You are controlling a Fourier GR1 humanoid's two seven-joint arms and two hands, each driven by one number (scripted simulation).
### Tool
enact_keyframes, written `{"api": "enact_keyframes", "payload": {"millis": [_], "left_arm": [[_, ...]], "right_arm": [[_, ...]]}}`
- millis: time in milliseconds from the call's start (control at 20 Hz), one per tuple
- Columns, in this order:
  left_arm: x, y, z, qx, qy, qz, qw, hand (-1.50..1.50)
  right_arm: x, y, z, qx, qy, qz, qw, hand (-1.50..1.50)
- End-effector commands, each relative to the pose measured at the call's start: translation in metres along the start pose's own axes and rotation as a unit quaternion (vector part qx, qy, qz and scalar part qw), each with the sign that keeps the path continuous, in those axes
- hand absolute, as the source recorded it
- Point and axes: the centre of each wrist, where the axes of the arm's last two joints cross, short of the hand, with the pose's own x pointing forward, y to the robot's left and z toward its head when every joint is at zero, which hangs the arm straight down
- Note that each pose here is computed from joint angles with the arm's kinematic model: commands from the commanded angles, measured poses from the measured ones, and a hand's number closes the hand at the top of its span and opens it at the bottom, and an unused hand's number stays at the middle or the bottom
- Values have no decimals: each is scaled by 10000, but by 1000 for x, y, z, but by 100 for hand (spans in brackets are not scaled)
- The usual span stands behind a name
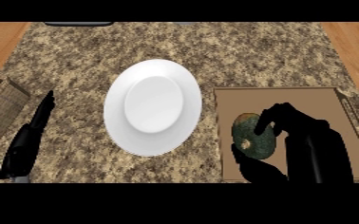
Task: Pick the squash from the tray and place it in the plate
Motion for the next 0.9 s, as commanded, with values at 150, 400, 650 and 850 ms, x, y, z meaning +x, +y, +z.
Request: {"api": "enact_keyframes", "payload": {"millis": [150,400,650,850], "left_arm": [[1,-2,-11,-79,-22,40,10000,0],[20,-9,-8,-35,-77,-82,9999,0],[7,-15,-12,-148,-13,75,9999,0],[0,-19,-3,-173,-59,-7,9998,0]], "right_arm": [[87,5,-19,265,-452,-424,9977,150],[111,48,-57,412,-162,-690,9966,150],[124,87,-80,959,151,-670,9930,150],[137,111,-85,1274,202,-496,9904,150]]}}
